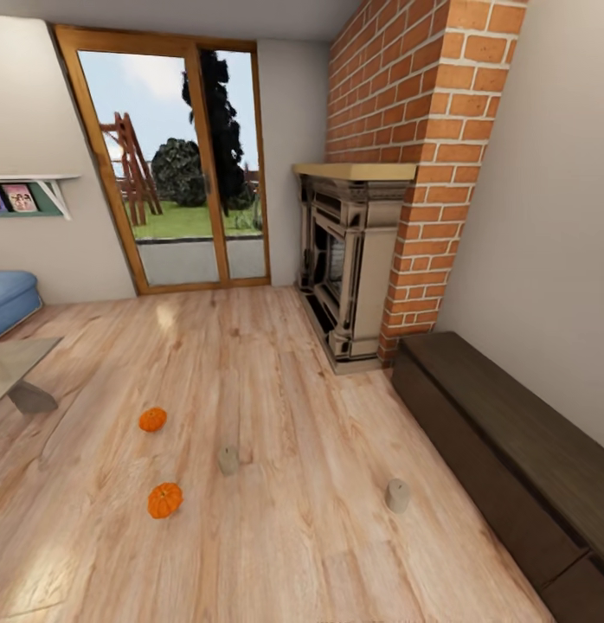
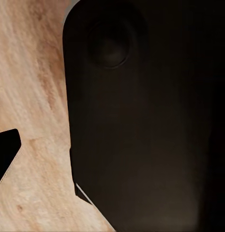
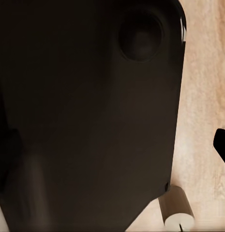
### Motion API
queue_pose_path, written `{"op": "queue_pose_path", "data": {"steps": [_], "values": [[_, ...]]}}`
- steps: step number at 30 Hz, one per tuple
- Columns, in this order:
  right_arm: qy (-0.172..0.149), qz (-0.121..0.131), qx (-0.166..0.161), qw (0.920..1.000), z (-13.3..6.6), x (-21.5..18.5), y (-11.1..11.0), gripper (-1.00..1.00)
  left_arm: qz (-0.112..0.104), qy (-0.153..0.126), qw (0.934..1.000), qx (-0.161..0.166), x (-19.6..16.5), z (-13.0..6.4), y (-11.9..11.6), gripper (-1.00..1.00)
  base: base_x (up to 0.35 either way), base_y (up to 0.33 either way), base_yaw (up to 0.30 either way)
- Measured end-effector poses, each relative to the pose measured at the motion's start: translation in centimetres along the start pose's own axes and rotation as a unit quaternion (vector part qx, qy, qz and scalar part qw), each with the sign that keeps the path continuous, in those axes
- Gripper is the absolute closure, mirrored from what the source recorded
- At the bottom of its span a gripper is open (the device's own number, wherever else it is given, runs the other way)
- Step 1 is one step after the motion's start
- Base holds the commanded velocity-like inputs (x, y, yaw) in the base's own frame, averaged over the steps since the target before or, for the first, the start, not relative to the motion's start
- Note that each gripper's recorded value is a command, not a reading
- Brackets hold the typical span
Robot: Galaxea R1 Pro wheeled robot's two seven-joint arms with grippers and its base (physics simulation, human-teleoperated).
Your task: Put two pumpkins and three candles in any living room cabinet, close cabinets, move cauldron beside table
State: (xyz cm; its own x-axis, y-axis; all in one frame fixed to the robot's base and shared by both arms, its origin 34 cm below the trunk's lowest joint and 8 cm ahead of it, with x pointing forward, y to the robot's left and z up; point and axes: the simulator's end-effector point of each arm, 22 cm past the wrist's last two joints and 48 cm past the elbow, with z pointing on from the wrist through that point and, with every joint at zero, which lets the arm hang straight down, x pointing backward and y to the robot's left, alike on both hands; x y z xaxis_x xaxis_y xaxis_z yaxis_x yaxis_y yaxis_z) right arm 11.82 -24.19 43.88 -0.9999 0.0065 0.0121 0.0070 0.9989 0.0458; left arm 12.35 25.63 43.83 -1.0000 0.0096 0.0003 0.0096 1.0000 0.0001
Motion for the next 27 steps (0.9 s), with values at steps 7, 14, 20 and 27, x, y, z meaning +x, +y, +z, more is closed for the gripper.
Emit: {"op": "queue_pose_path", "data": {"steps": [7,14,20,27], "values": [[0.002,0.000,0.000,1.0000,-0.01,0.18,0.00,-1.00,0.003,0.003,1.0000,0.002,0.23,-0.01,-0.13,-1.00,0.000,0.000,-0.271],[0.005,0.000,0.000,1.0000,-0.02,0.35,0.01,-1.00,0.001,0.006,1.0000,0.001,0.53,-0.03,0.05,-1.00,0.000,0.000,-0.271],[0.007,0.000,0.000,1.0000,-0.02,0.51,0.02,-1.00,-0.001,0.005,1.0000,0.000,0.68,-0.06,0.16,-1.00,0.000,0.000,-0.271],[0.009,0.000,-0.001,1.0000,-0.04,0.68,0.03,-1.00,-0.001,-0.009,1.0000,-0.001,0.31,-0.10,0.26,-1.00,0.000,0.000,-0.271]]}}
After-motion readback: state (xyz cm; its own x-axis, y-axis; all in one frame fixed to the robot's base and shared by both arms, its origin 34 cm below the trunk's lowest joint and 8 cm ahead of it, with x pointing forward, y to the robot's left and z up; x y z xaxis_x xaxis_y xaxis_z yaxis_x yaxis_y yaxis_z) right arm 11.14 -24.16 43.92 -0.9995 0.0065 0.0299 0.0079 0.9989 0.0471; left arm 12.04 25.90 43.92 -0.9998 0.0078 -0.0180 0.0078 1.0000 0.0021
